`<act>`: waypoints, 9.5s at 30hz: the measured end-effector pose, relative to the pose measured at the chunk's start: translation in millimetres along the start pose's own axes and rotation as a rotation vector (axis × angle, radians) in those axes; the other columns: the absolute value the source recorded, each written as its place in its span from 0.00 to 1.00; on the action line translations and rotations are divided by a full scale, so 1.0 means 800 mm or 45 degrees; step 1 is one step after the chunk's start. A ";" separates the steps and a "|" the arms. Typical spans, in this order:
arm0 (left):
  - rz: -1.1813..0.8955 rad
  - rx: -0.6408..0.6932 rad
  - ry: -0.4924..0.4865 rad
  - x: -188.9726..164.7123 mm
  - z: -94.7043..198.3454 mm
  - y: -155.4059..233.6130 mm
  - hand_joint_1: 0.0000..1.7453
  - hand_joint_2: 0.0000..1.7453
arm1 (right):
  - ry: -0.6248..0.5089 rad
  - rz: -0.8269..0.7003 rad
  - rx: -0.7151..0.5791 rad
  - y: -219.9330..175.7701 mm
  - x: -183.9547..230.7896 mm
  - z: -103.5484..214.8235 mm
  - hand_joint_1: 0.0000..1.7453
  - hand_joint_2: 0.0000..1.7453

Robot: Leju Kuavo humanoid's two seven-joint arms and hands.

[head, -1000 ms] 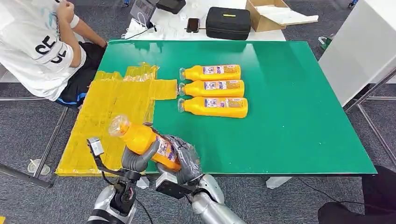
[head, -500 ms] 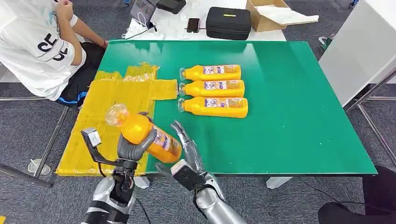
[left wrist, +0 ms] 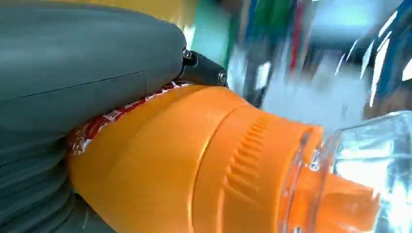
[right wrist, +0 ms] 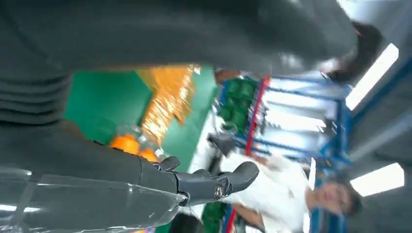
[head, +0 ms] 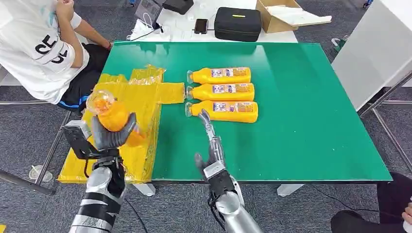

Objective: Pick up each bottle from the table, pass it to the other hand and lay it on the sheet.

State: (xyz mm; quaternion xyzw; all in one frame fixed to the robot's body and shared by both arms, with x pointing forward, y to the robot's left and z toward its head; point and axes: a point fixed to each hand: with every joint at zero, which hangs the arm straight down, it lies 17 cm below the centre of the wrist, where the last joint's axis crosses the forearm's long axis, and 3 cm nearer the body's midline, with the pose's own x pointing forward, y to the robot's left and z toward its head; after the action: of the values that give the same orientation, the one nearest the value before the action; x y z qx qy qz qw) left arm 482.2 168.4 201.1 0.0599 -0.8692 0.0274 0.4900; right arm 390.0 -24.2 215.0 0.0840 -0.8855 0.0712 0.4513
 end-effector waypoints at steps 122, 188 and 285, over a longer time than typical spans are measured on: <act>0.444 0.264 0.064 -0.016 0.035 0.115 0.00 1.00 | 0.152 0.334 -0.556 -0.217 -0.049 0.038 0.00 1.00; 0.382 0.078 0.270 -0.075 0.078 0.054 0.00 1.00 | 0.839 0.599 0.736 -0.135 -0.244 0.046 0.00 1.00; 1.030 -0.295 0.341 -0.002 0.102 -0.077 0.00 1.00 | -0.067 0.695 -0.407 -0.228 0.003 0.003 0.98 1.00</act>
State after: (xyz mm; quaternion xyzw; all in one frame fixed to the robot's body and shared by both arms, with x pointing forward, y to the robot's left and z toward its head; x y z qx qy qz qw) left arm 421.3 99.0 156.7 -0.3445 -0.7488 0.1271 0.5518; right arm 425.8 -203.2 224.7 -0.2269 -0.8867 0.0475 0.4001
